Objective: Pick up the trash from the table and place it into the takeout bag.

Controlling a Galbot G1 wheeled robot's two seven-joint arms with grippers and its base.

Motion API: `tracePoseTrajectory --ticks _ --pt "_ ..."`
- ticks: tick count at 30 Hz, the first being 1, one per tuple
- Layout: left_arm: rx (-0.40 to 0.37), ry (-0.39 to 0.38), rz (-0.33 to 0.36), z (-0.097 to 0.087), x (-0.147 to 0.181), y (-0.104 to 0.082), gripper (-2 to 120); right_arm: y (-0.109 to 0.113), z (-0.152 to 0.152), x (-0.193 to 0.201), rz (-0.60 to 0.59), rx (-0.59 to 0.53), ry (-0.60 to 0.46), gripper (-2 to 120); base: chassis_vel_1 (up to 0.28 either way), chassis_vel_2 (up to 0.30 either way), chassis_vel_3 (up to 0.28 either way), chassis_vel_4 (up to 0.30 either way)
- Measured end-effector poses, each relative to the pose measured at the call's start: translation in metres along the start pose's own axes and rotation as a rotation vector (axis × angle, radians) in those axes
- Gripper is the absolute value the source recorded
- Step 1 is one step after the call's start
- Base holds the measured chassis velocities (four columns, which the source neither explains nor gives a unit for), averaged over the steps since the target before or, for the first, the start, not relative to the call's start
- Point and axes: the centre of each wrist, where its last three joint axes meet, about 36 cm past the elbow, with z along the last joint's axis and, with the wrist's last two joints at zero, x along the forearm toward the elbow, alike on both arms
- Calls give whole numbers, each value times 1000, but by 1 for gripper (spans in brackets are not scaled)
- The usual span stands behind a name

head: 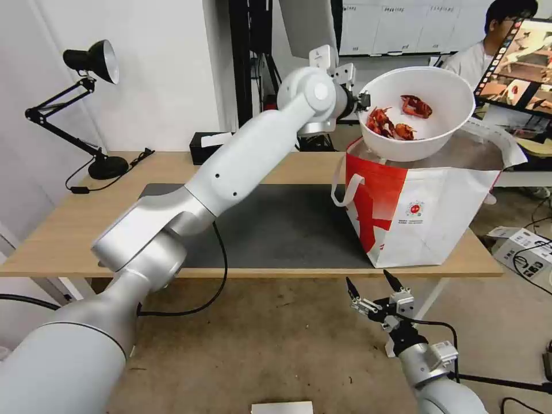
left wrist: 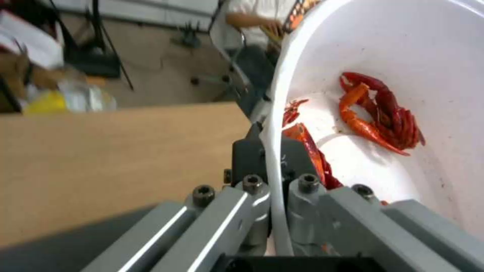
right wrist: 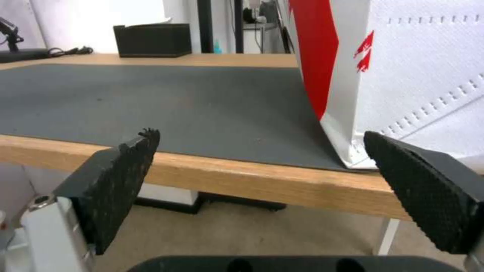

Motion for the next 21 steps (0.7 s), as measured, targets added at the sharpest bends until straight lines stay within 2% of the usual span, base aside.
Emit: tracePoseTrajectory --ticks 1,2,4,5,8,13,21 --pt "-24 -34 -6 7 -3 -1 0 0 0 0 0 0 0 100 0 0 0 0" --pt "-24 -34 -6 7 -3 -1 0 0 0 0 0 0 0 100 0 0 0 0" --pt "-76 -98 -16 22 -8 -1 0 0 0 0 0 0 0 100 0 0 0 0" --pt "-76 -98 -16 22 -8 -1 0 0 0 0 0 0 0 100 0 0 0 0" --pt "-172 -150 -19 42 -10 2 0 0 0 0 0 0 0 100 0 0 0 0" --pt "-241 -143 -28 60 -12 2 0 0 0 0 0 0 0 100 0 0 0 0" --pt "-265 -136 -19 66 -11 2 0 0 0 0 0 0 0 100 0 0 0 0"
